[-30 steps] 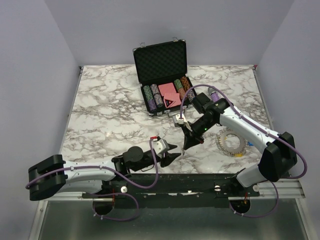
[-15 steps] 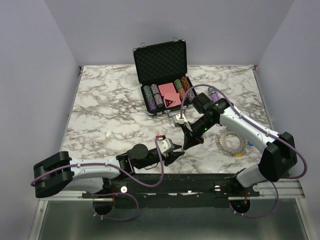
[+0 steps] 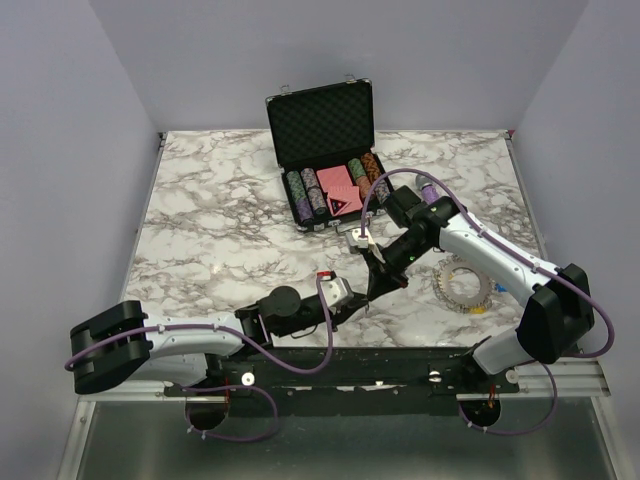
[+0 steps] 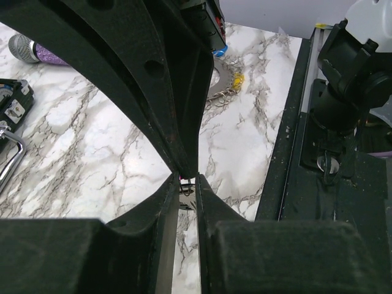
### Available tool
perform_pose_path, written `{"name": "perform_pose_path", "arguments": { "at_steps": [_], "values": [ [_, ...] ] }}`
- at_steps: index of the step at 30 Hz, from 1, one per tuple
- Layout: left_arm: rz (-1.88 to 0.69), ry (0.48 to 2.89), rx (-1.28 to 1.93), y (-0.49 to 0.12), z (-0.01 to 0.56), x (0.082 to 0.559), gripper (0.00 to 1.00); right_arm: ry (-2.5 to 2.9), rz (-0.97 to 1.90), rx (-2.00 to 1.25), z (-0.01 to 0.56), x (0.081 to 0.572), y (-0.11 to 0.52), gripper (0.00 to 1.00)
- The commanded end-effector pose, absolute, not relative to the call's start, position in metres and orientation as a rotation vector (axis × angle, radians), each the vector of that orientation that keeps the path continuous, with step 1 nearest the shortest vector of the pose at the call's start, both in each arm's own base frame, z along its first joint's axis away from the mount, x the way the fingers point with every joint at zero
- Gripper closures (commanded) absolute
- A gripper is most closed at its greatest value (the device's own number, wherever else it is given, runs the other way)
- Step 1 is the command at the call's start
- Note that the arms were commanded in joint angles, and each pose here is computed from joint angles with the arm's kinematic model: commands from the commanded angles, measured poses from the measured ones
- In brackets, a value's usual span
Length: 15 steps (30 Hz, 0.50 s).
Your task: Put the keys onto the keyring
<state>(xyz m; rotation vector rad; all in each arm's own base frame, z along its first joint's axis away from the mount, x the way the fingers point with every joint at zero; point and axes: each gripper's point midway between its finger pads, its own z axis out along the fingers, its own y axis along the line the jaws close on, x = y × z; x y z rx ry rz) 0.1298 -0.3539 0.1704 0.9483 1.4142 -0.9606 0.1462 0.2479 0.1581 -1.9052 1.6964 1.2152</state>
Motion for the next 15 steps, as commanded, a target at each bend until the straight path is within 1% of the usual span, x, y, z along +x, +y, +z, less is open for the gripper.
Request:
{"name": "perform_pose_path", "arguments": {
  "at_steps": [1,12,14,15],
  "values": [
    [-0.956,1.402,0.964,-0.3589,0.1755,0.1308,0.78,1.646,1.248,-1.904,0.1688,0.1434,0.2533,1.0],
    [-0.93,1.436,0.989,-0.3581,0.1669,0.1323,0.8,1.639,1.248,-1.901,0.1704,0.1442,0.2539,1.0],
    [-0.927,1.438,0.991,-0.358,0.1664,0.1327,0.84,1.639,1.25,-1.903,0.1699,0.1433,0.2538,1.0],
    [-0.926,1.441,0.993,-0.3579,0.1657,0.1323,0.91,1.642,1.247,-1.901,0.1702,0.144,0.2536,1.0]
  ]
}}
